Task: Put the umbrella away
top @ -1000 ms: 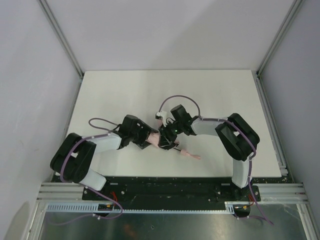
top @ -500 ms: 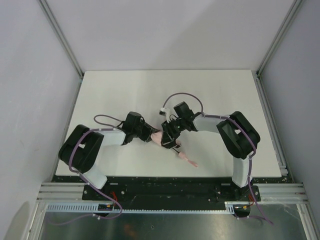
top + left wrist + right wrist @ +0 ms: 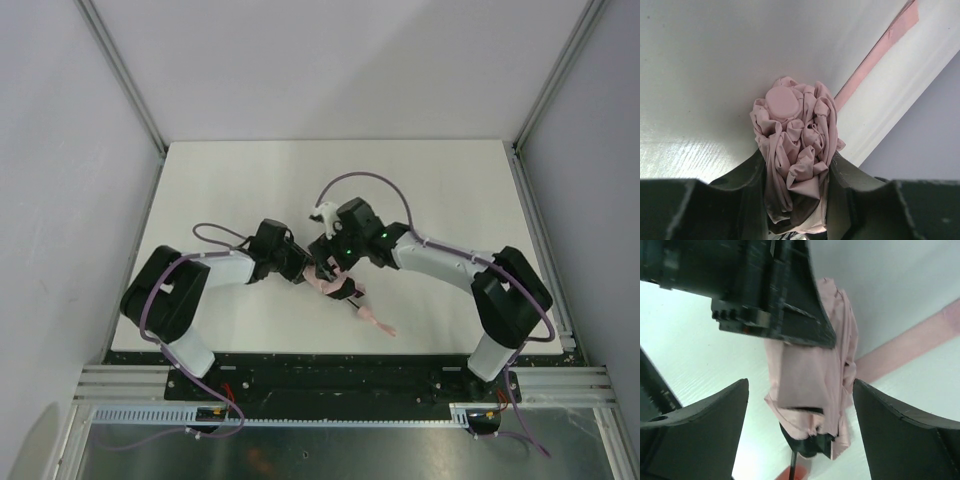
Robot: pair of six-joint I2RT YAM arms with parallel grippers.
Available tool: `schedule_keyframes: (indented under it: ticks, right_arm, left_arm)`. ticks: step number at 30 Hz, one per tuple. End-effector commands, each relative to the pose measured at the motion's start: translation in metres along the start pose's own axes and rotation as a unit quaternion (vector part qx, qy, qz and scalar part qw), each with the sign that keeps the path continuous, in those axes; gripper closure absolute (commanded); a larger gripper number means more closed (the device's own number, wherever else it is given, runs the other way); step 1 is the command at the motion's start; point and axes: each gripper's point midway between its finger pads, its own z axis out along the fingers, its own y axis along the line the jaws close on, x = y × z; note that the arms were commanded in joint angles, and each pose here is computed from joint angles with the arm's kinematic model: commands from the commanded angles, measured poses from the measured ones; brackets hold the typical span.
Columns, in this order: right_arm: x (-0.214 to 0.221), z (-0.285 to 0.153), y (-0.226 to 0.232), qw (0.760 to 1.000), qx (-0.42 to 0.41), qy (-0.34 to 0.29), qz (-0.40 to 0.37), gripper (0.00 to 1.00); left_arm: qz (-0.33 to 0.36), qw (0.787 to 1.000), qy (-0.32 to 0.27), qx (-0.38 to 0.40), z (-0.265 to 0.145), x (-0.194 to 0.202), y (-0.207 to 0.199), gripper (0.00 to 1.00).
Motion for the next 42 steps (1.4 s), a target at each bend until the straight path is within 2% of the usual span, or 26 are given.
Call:
schedule_keyframes:
  ticks: [1, 5, 9, 15, 21, 27, 29, 32, 34, 40, 42]
  right_arm:
    - [-0.014, 0.006, -0.005, 0.986, 0.139, -0.017, -0.089, 0.13]
    - [-0.009, 0.020, 0.001, 0.959, 0.237, -0.017, -0.156, 0.15]
    - [0.004, 0.032, 0.000, 0.933, 0.298, -0.014, -0.201, 0.20]
    - [0.031, 0.035, -0.014, 0.908, 0.355, -0.017, -0.221, 0.30]
    - [0.055, 0.050, -0.032, 0.896, 0.374, 0.005, -0.239, 0.59]
    - [0.090, 0.067, -0.037, 0.913, 0.335, 0.058, -0.226, 0.92]
    - [0.101, 0.070, -0.036, 0.925, 0.310, 0.073, -0.209, 0.98]
    - [0.120, 0.072, -0.033, 0.944, 0.261, 0.100, -0.178, 1.00]
    - [0.127, 0.074, -0.029, 0.955, 0.228, 0.108, -0.158, 1.00]
    - [0.138, 0.078, -0.022, 0.976, 0.151, 0.117, -0.104, 1.00]
    - [0.139, 0.080, -0.017, 0.981, 0.125, 0.118, -0.090, 1.00]
  left_arm:
    - [0.004, 0.986, -0.003, -0.166, 0.000, 0.003, 0.090, 1.00]
    - [0.001, 0.985, 0.000, -0.174, -0.001, 0.004, 0.092, 1.00]
    - [-0.004, 0.984, 0.007, -0.179, -0.002, 0.006, 0.093, 1.00]
    - [-0.005, 0.983, 0.014, -0.182, -0.002, 0.008, 0.093, 1.00]
    - [-0.002, 0.983, 0.022, -0.181, -0.001, 0.011, 0.090, 1.00]
    - [0.032, 0.987, 0.007, -0.156, -0.003, 0.002, 0.071, 1.00]
    - [0.059, 0.988, -0.004, -0.140, -0.004, -0.004, 0.057, 0.90]
    - [0.087, 0.989, -0.028, -0.116, -0.010, -0.016, 0.038, 0.53]
    - [0.101, 0.989, -0.045, -0.095, -0.015, -0.025, 0.025, 0.34]
    - [0.117, 0.990, -0.071, -0.035, -0.037, -0.050, -0.008, 0.06]
    - [0.111, 0.991, -0.072, -0.015, -0.043, -0.057, -0.013, 0.02]
